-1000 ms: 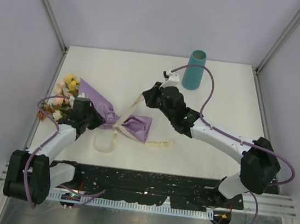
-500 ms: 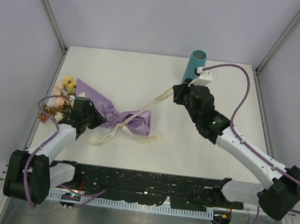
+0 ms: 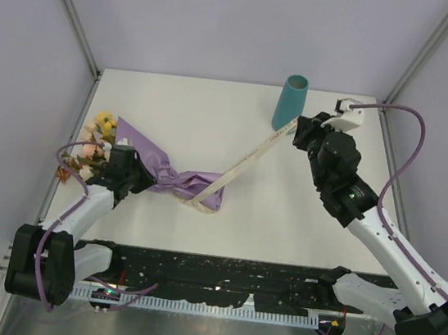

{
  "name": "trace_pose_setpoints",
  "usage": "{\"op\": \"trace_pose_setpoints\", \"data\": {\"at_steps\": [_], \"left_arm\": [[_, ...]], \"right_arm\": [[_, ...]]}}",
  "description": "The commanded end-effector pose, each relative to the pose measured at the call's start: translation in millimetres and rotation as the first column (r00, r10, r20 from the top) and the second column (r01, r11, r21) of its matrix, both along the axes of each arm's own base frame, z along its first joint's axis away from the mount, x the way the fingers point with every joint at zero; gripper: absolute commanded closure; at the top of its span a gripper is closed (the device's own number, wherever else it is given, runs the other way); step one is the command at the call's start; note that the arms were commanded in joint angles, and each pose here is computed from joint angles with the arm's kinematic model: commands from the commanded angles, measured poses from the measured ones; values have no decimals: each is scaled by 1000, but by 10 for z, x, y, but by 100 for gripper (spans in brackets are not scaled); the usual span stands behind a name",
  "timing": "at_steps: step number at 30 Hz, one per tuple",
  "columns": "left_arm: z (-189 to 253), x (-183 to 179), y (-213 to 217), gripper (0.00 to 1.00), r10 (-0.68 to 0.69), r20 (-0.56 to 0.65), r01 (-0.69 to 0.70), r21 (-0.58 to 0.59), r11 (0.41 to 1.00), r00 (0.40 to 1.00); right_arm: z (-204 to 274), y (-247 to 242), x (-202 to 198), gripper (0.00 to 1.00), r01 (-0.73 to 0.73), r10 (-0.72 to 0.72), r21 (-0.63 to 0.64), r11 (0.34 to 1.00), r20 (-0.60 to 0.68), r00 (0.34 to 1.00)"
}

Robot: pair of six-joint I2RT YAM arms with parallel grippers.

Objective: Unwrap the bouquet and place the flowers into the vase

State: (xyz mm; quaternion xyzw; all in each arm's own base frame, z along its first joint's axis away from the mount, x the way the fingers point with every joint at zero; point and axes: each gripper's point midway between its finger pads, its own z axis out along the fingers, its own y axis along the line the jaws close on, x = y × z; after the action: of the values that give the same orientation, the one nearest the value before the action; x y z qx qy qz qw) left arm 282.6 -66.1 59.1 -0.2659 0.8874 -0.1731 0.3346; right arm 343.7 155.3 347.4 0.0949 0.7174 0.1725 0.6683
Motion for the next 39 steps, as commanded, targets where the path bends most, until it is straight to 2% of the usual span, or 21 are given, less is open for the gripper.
{"op": "trace_pose_setpoints", "data": {"at_steps": [1,9,17,22,24,27,30,35,39], "left_arm": [[6,-23,81,94,10,-3,-10,44,999,1000],[4,-21,63,93,6,-5,-6,36,999,1000],[86,0,61,93,6,19,-7,33,999,1000],[126,34,44,93,-29,27,28,49,998,999],[168,63,27,93,-48,38,46,52,998,998],[201,88,-11,92,-72,48,70,56,996,996],[229,128,-102,92,-115,48,112,56,992,992],[265,164,-279,92,-195,31,191,93,977,980],[299,196,-396,92,-228,35,224,100,969,973]], "right_arm": [[254,-352,-55,95,121,-119,-22,992,62,991],[673,-861,-179,95,244,-234,-59,968,142,962],[1333,-1358,-554,95,403,-366,-101,910,259,894],[1555,-1516,-602,95,479,-422,-149,865,298,856],[1529,-1458,-535,95,460,-394,-189,867,303,868],[1354,-1375,-384,95,439,-374,-237,867,275,886],[984,-1318,-217,95,423,-381,-270,865,197,904],[-39,-1380,42,95,406,-443,-329,853,-44,895],[-894,-1388,126,95,354,-412,-255,900,-236,880]]}}
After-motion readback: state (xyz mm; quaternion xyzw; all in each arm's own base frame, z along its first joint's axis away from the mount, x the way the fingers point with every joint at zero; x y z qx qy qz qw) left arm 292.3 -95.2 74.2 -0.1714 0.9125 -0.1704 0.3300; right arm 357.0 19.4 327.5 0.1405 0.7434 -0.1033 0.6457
